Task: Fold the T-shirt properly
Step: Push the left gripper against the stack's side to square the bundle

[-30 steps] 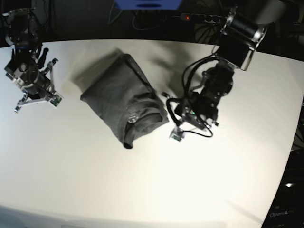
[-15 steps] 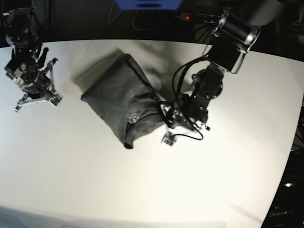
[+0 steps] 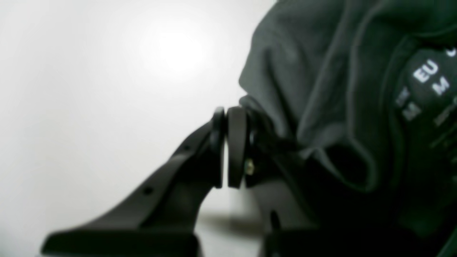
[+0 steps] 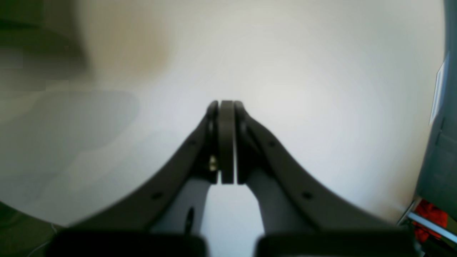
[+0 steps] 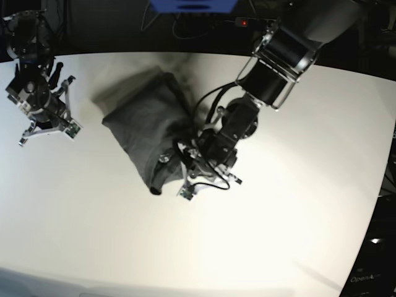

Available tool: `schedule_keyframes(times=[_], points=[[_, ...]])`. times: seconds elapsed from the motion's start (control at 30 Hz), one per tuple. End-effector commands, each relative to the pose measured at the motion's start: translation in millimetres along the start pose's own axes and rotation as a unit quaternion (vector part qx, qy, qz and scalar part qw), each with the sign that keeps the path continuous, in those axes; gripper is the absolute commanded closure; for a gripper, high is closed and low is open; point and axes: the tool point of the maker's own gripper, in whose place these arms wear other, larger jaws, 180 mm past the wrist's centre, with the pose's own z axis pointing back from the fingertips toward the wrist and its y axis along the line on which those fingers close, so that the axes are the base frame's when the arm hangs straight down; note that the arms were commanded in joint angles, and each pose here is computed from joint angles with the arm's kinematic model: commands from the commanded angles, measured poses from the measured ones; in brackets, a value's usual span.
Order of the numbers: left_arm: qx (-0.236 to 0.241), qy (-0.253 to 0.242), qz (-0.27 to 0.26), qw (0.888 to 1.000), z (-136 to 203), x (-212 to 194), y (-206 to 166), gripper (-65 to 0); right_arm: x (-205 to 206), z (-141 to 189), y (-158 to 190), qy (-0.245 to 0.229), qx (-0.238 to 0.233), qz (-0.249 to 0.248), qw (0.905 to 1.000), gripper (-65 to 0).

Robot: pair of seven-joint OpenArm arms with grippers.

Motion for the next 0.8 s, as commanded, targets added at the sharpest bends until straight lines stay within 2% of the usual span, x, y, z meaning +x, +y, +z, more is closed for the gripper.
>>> schedule_keyframes(times=[0.0, 0.13, 0.3, 0.5, 0.77], points=[[-0.06, 0.077, 0.008, 0.995, -9.3, -38.9, -34.7, -3.3, 3.0, 4.1, -12.6, -0.005, -0.019, 0.003, 0.9998, -0.6], [-0.066, 0.073, 0.014, 0.995, -25.0, -35.9, -42.9, -3.3, 1.5, 4.0, -10.3, -0.004, -0.016, 0.003, 0.9999, -0.6], [-0.057, 0.059, 0.028, 0.996, -42.0, -35.7, -34.0, -3.3, -0.9, 4.2, -8.3, -0.001, -0.014, 0.004, 0.9999, -0.6], [-0.056, 0.033, 0.029, 0.997, -44.6, -27.2, -31.6, -3.3, -3.1, 4.2, -5.3, 0.001, -0.01, 0.005, 0.9999, -0.6], [-0.063, 0.025, 0.03, 0.997, -43.4, -21.0, -38.5, -3.3, -7.9, 5.3, -9.2, 0.006, -0.015, -0.001, 0.9999, -0.6]])
